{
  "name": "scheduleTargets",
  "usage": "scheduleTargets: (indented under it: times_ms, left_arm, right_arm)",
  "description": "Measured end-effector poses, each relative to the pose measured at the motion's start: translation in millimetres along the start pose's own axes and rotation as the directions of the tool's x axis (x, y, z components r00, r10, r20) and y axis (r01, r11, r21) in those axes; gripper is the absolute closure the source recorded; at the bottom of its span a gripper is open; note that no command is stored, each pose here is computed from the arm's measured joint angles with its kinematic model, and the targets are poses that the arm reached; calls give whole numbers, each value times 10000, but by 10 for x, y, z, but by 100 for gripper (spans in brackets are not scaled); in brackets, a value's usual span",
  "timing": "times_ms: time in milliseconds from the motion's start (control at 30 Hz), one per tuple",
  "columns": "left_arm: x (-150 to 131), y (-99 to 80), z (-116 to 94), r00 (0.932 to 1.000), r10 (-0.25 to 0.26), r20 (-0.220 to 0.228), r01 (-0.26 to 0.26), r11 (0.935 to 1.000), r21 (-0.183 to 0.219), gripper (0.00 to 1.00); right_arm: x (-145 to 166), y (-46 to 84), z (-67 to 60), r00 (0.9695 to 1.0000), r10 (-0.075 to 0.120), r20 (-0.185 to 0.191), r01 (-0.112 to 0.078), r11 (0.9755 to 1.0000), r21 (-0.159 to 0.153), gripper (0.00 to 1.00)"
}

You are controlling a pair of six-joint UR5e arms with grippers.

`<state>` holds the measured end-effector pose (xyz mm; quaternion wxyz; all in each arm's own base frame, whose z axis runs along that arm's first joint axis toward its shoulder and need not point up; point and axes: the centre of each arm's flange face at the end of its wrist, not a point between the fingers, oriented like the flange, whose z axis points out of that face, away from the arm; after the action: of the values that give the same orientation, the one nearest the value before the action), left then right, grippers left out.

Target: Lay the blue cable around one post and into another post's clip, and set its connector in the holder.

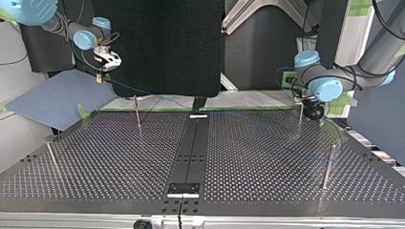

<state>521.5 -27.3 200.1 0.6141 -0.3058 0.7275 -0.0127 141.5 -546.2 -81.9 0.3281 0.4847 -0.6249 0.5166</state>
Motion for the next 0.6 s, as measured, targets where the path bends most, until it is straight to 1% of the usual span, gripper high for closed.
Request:
scheduleTargets:
  times_ms: [100, 167, 267, 367, 467, 533, 600]
  left_arm:
    - [32, 14, 22, 10000, 7, -87, -6, 10000, 55, 0]
    - [35, 23, 32, 10000, -1, -89, 1, 10000, 62, 0]
    - [28, 36, 41, 10000, -21, -67, 21, 10000, 38, 0]
    - [19, 55, 50, 10000, -87, -28, 87, 10000, -17, 0]
    - [9, 64, 60, 9997, -244, 30, 244, 9997, -25, 0]
    - [7, 68, 64, 9995, -307, 48, 307, 9995, -30, 0]
    - [5, 68, 66, 9994, -348, 61, 348, 9994, -15, 0]
  right_arm:
    - [9, 109, -1, 9998, 174, -7, -174, 9991, -392, 100]
    - [-18, 207, -6, 9996, 286, 39, -282, 9974, -668, 100]
    - [-101, 306, -19, 9993, 345, 163, -329, 9955, -888, 100]
    - [-202, 385, -35, 9987, 406, 313, -371, 9939, -1035, 100]
    - [-251, 439, -36, 9983, 424, 392, -377, 9928, -1133, 100]
    - [-257, 452, -32, 9984, 395, 410, -345, 9927, -1158, 100]
    - [-259, 457, -26, 9987, 290, 428, -239, 9929, -1165, 100]
